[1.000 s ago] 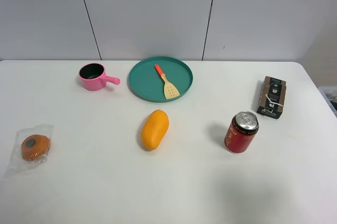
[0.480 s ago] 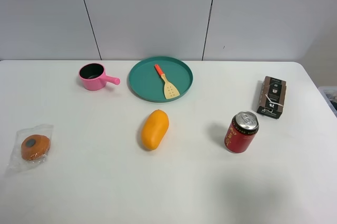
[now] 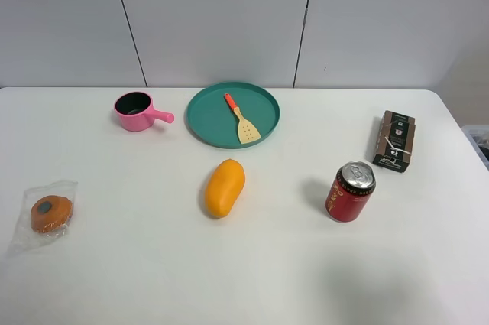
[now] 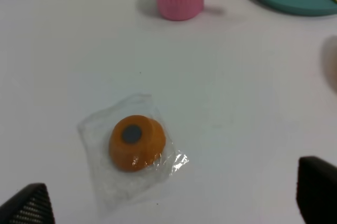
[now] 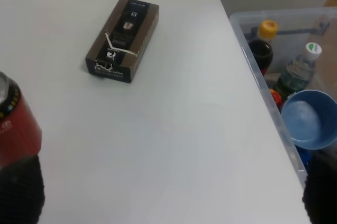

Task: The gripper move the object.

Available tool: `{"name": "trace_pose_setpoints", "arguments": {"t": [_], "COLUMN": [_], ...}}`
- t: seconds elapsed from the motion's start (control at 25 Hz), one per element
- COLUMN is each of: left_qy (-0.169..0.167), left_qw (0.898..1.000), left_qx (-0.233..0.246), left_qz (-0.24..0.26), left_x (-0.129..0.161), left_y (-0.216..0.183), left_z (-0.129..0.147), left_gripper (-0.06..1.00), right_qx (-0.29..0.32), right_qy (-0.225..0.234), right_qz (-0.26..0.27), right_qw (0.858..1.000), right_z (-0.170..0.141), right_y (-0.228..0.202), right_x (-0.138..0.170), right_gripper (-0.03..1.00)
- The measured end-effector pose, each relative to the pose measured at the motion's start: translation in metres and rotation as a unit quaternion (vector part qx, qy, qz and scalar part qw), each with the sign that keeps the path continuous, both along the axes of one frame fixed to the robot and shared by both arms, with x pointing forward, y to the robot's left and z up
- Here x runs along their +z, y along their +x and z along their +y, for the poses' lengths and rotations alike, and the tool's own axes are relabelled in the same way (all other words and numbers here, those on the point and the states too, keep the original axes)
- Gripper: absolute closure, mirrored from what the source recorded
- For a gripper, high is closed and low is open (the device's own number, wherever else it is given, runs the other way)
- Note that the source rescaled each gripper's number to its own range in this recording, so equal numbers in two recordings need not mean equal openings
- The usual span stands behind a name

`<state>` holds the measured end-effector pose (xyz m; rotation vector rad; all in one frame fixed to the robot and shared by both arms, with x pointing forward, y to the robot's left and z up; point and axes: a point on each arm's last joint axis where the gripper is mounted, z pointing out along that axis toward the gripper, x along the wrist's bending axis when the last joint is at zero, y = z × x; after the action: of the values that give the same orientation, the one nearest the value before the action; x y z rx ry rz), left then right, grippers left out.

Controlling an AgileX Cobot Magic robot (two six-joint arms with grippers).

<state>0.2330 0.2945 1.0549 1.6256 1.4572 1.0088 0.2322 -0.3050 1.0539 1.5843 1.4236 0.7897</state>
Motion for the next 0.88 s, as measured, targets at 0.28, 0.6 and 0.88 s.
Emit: {"name": "trace_pose_setpoints", "arguments": {"t": [0.28, 0.6, 0.88], "left_qy": [0.0, 0.0, 0.0], "left_qw": [1.0, 1.0, 1.0], "left_qx": [0.0, 0.0, 0.0], "left_qz": [0.0, 0.0, 0.0], "left_x": [0.0, 0.0, 0.0], "left_y": [0.0, 0.0, 0.0], "left_z": [0.0, 0.0, 0.0], "left_gripper": [-0.06, -0.06, -0.06], "right_qx": [-0.006, -0.007, -0.007], "right_qy": [0.006, 0.006, 0.007], "right_qz": [-0.001, -0.002, -0.002], "right_qw": [1.0, 1.0, 1.0], "right_z": [-0.0005, -0.0005, -0.0005], "right_y": [-0.0001, -0.0001, -0.0001], "right_x": [0.0, 0.0, 0.0], "right_gripper": [-0.03, -0.03, -0.03]}}
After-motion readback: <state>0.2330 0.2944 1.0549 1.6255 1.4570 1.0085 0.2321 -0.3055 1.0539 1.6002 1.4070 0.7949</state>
